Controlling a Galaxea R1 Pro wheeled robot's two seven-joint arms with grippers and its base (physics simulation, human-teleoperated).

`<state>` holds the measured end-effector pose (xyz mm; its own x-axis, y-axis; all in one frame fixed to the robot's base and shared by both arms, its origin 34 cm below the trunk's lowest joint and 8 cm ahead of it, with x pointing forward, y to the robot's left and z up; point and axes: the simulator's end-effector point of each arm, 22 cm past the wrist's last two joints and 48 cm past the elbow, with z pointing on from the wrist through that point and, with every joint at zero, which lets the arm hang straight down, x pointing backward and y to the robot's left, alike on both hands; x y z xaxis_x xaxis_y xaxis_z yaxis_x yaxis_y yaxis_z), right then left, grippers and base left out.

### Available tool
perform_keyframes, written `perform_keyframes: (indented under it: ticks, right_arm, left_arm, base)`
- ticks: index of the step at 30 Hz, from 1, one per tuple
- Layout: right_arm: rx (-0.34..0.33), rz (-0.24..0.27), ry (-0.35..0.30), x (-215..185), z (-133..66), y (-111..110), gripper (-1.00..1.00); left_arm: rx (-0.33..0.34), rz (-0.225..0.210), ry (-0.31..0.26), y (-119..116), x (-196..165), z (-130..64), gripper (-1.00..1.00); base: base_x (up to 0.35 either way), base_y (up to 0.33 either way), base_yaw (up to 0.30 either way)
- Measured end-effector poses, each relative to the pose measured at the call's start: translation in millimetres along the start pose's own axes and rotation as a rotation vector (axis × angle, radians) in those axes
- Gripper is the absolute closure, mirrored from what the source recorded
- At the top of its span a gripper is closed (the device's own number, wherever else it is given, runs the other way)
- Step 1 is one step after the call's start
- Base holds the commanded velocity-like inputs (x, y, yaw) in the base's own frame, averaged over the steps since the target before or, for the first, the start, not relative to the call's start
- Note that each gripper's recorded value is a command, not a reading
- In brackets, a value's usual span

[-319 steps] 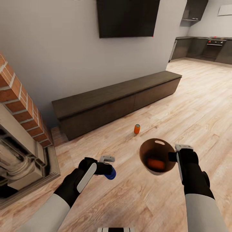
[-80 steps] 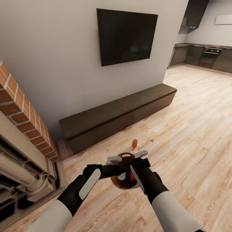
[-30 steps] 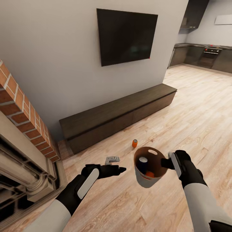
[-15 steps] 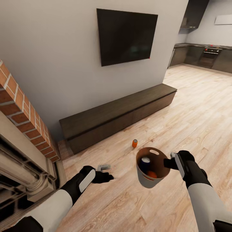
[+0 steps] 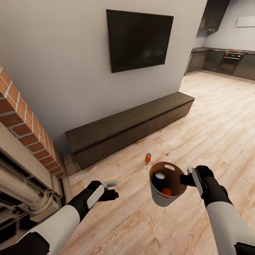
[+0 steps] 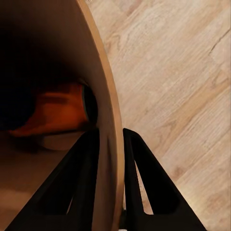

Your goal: Put the three can of soda from the living room inside the tash can in the kitchen.

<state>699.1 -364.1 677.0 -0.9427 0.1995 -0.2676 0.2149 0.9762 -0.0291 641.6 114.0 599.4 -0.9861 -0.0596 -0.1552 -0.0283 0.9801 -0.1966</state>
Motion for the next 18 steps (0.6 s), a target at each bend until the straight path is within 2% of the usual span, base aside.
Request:
perform_keyframes:
  ticks: [5, 18]
  right_arm:
    - [0.004, -0.002, 0.001, 0.7, 0.3, -1.1, 1.00]
    - [0.004, -0.003, -0.002, 0.0, -1.2, -1.2, 1.00]
  left_arm:
    - [-0.072, -0.002, -0.001, 14.5, -0.6, -1.0, -1.00]
    - [-0.096, 0.004, -0.002, 18.6, -0.5, -2.0, -1.00]
  base:
    - [0.000, 0.000, 0.000]
    - [0.000, 0.000, -0.002]
